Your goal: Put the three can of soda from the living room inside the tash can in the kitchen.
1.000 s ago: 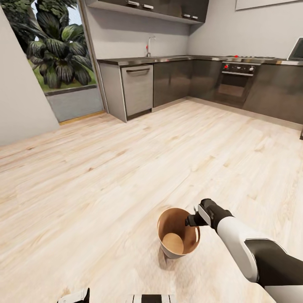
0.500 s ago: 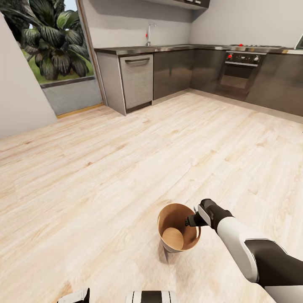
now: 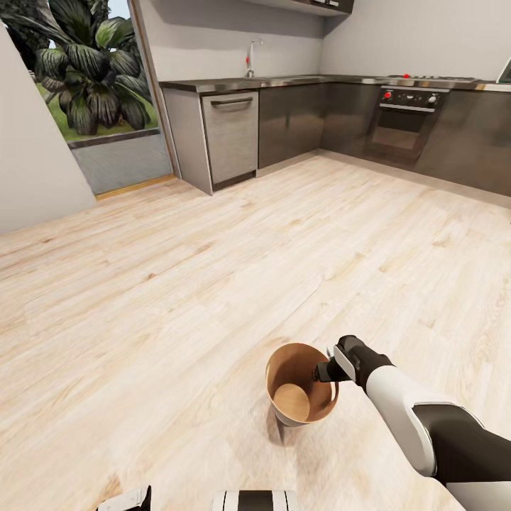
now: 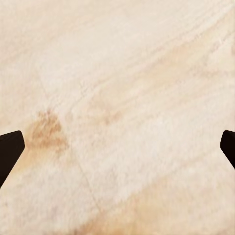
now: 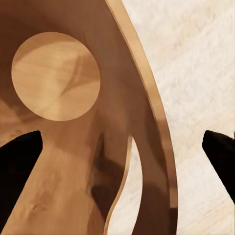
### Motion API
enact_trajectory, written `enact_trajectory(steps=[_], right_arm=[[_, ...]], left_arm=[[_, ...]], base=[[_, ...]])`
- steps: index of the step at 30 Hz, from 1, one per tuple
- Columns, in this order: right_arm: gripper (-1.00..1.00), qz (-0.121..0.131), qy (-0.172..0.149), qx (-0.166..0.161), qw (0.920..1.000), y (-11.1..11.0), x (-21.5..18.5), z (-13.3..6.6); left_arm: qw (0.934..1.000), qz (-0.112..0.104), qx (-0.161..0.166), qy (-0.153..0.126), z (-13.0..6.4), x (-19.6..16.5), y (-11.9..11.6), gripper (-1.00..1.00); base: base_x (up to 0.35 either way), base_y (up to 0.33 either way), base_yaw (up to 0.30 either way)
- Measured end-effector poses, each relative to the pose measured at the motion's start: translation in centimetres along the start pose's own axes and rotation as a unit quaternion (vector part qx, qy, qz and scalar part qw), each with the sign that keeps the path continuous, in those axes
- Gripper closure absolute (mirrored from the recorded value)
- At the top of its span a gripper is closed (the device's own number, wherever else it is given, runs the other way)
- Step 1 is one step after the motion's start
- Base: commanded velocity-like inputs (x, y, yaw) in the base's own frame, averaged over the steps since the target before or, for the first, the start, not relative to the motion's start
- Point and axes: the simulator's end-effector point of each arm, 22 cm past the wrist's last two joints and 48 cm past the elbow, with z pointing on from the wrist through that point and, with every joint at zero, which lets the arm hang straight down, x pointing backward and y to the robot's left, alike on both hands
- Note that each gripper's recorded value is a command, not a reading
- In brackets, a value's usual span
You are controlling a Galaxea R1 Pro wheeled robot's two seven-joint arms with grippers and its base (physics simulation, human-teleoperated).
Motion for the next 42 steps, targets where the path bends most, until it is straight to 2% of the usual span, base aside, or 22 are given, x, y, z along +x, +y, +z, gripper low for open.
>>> enact_trajectory(steps=[3,4,7,17,21,24,27,31,35,38,42], right_arm=[[1.0,0.0,0.0,0.0,1.0,0.0,0.0,0.0],[1.0,-0.014,0.001,0.014,0.9998,-0.6,0.0,0.0],[1.0,-0.017,-0.001,0.018,0.9997,-0.8,-0.1,-0.1],[1.0,-0.013,-0.005,0.014,0.9998,-0.7,-0.2,0.0],[1.0,0.011,-0.013,-0.012,0.9998,0.4,-0.6,-0.8],[1.0,0.01,-0.019,-0.01,0.9997,0.3,-0.9,-1.5],[1.0,-0.003,-0.024,0.003,0.9997,-0.2,-1.2,-2.1],[1.0,-0.002,-0.024,0.006,0.9997,-0.3,-0.5,-2.4],[1.0,-0.008,-0.034,0.013,0.9993,-0.6,-0.9,-3.2],[1.0,-0.002,-0.054,0.008,0.9985,-0.5,-1.8,-4.0],[1.0,-0.006,-0.075,0.011,0.9971,-0.6,-2.6,-4.8]], left_arm=[[1.0,0.0,0.0,0.0,0.0,0.0,0.0,-1.0],[1.0,0.0,0.0,0.0,0.0,0.0,0.0,-1.0],[1.0,0.0,0.0,0.0,0.0,0.0,0.0,-1.0],[1.0,0.0,0.0,0.0,0.0,0.0,0.0,-1.0],[1.0,-0.002,0.001,-0.007,-0.1,-0.6,-0.1,-1.0],[0.9999,-0.003,0.003,-0.012,-0.1,-1.1,-0.2,-1.0],[0.9998,-0.004,0.004,-0.018,-0.2,-1.6,-0.3,-1.0],[0.9996,-0.006,0.004,-0.026,-0.3,-2.3,-0.3,-1.0],[0.9994,-0.008,0.006,-0.034,-0.4,-3.0,-0.4,-1.0],[0.9992,-0.009,0.007,-0.039,-0.5,-3.5,-0.5,-1.0],[0.9988,-0.01,0.009,-0.047,-0.7,-4.2,-0.6,-1.0]], base=[[0.0,0.0,0.0],[0.0,0.0,0.0],[0.0,0.0,0.0],[0.0,0.0,0.0],[0.0,0.0,0.0],[0.0,0.0,0.0],[0.0,0.0,0.0],[0.0,0.0,0.0],[0.0,0.0,0.0],[0.0,0.0,0.0],[0.0,0.0,0.0]])
